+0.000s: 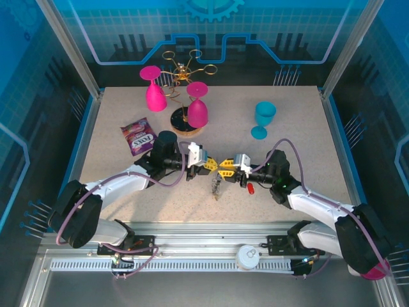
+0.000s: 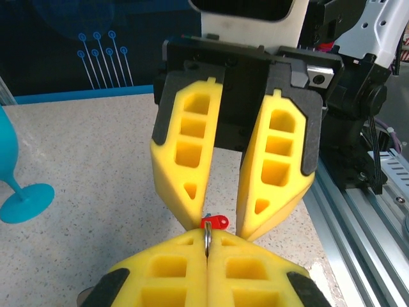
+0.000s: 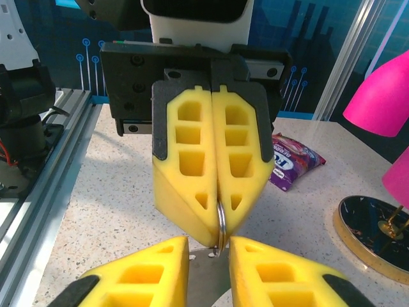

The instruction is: Put the keys on the keyring

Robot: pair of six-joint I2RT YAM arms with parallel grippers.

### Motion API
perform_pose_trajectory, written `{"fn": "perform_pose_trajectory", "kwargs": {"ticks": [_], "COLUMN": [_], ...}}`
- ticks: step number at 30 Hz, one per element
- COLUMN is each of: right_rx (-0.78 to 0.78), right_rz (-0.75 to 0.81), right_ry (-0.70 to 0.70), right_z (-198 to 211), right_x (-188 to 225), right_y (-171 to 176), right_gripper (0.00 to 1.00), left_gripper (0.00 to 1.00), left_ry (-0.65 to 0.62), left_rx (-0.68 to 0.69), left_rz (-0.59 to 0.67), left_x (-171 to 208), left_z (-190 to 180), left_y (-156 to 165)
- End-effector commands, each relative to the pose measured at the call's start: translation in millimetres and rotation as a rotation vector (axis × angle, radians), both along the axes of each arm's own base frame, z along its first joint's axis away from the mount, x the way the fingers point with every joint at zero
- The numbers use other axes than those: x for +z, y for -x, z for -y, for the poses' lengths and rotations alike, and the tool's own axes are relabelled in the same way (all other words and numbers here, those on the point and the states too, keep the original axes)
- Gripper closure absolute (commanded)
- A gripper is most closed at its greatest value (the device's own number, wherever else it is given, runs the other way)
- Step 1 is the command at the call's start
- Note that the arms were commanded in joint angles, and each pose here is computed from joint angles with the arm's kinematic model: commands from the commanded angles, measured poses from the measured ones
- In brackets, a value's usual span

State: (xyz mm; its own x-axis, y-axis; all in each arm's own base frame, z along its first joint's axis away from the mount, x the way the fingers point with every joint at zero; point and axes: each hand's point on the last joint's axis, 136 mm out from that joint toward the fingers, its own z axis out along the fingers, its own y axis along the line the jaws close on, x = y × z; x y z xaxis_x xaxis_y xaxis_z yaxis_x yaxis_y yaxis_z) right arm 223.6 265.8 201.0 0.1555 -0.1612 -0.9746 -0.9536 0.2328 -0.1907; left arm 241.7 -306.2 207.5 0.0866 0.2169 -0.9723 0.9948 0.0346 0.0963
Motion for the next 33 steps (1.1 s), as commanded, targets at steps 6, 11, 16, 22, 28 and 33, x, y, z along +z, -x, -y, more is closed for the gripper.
{"fn": "perform_pose_trajectory", "kwargs": {"ticks": [6, 11, 16, 22, 28, 33], "right_rx": [0.023, 0.033, 0.033, 0.028, 0.029, 0.040], "right_rz": [0.047, 0.057, 0.050, 0.030, 0.028, 0.021], "right_ry": [-0.020, -0.044, -0.051, -0.021, -0.012, 0.003], "right_z": [-8, -10, -11, -9, -9, -9], "right_x": [11, 18, 19, 12, 11, 10], "right_y": [-2, -3, -3, -2, -1, 1], "right_gripper": [0.80, 0.89, 1.00, 1.00, 1.00, 1.00], "left_gripper": [1.00, 1.00, 0.96, 0.88, 0.90, 0.98], "left_ry": [0.051, 0.050, 0.027, -0.052, -0.096, -0.108], "left_rx": [-0.054, -0.058, -0.028, 0.024, 0.035, 0.045], "left_rz": [0.026, 0.019, 0.010, 0.004, 0.004, 0.012], "left_x": [14, 13, 8, -4, -10, -9], "left_z": [0, 1, -1, -6, -9, -10], "left_y": [10, 11, 7, 2, 1, -1]}}
